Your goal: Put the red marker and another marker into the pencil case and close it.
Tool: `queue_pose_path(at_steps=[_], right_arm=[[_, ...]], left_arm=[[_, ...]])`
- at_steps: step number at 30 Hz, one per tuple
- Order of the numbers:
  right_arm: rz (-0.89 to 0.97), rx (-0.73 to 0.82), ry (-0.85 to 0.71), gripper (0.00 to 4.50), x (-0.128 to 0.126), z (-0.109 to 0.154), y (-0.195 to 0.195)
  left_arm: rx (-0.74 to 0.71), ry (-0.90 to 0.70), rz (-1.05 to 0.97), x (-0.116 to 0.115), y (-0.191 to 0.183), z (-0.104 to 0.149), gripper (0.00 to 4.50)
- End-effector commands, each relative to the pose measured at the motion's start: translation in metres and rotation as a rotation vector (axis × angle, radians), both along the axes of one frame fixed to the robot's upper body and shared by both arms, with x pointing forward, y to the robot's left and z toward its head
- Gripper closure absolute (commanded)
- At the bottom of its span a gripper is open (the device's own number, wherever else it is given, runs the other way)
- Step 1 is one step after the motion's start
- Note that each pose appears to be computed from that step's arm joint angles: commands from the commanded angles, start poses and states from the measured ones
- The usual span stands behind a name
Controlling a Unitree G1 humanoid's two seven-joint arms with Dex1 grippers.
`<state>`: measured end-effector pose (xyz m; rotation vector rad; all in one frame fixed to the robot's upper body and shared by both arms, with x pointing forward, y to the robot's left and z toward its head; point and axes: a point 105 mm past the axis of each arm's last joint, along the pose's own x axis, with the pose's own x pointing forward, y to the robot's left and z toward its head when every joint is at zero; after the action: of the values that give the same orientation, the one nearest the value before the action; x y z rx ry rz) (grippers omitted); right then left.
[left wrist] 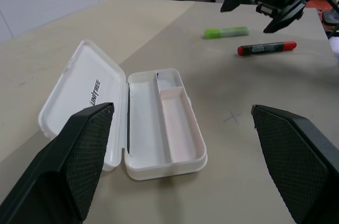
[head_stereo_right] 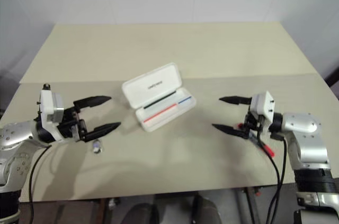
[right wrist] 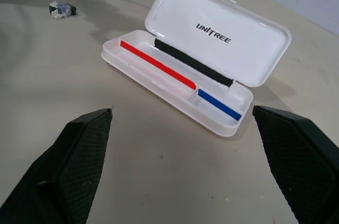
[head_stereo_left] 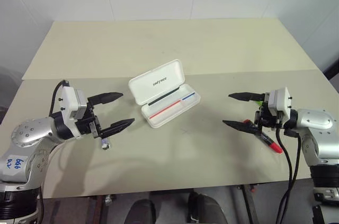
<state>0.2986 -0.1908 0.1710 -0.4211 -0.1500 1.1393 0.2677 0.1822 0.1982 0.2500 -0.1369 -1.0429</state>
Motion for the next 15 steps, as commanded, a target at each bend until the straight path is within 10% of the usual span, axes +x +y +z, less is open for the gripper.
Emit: queue_pose_path(at_steps=[1, 15], right_arm=[[-0.007, 0.042, -0.062, 0.00, -0.004, 0.014, 0.004], [0.119, 0.076, -0.004, 0.00, -0.009, 0.010, 0.029]], left_arm=[[0.004, -0.044, -0.019, -0.001, -0.004, 0.011, 0.04], [0.038, 0.013, -0.026, -0.004, -0.008, 0.002, 0.61]])
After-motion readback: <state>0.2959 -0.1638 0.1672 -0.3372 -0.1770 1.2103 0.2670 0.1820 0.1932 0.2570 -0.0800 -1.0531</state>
